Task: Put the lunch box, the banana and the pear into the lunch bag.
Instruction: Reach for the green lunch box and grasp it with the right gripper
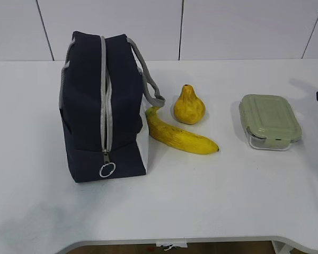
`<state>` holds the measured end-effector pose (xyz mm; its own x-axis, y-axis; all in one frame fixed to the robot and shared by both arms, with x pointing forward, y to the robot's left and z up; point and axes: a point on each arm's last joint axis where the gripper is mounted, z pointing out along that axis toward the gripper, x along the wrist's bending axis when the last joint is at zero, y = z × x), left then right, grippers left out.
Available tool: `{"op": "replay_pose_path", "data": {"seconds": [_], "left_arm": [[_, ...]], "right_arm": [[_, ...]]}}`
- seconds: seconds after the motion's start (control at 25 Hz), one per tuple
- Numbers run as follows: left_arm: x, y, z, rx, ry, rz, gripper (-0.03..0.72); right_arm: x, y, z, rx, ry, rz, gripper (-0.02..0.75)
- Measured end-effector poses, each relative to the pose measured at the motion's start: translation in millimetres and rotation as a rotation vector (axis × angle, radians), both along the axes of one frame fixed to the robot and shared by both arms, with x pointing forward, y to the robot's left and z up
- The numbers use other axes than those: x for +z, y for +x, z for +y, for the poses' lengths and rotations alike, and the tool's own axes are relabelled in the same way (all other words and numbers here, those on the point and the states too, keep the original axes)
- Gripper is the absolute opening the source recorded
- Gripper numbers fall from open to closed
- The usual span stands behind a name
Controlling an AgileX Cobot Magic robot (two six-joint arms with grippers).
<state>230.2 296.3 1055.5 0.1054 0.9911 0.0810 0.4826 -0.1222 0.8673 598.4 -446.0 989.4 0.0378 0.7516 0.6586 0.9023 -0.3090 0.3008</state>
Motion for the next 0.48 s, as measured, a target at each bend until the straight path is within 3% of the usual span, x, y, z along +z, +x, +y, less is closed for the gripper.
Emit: {"op": "replay_pose_path", "data": {"seconds": [0.2, 0.48], "left_arm": [[0.0, 0.0, 0.0, 0.000, 0.000, 0.000, 0.243], [0.0, 0.0, 0.0, 0.000, 0.000, 0.000, 0.243]], "right_arm": [[-24.8, 4.9, -2.2, 0.005, 0.031, 0.048, 0.556], [-39.3, 17.3, 12.0, 0.062, 0.071, 0.002, 0.556]]}}
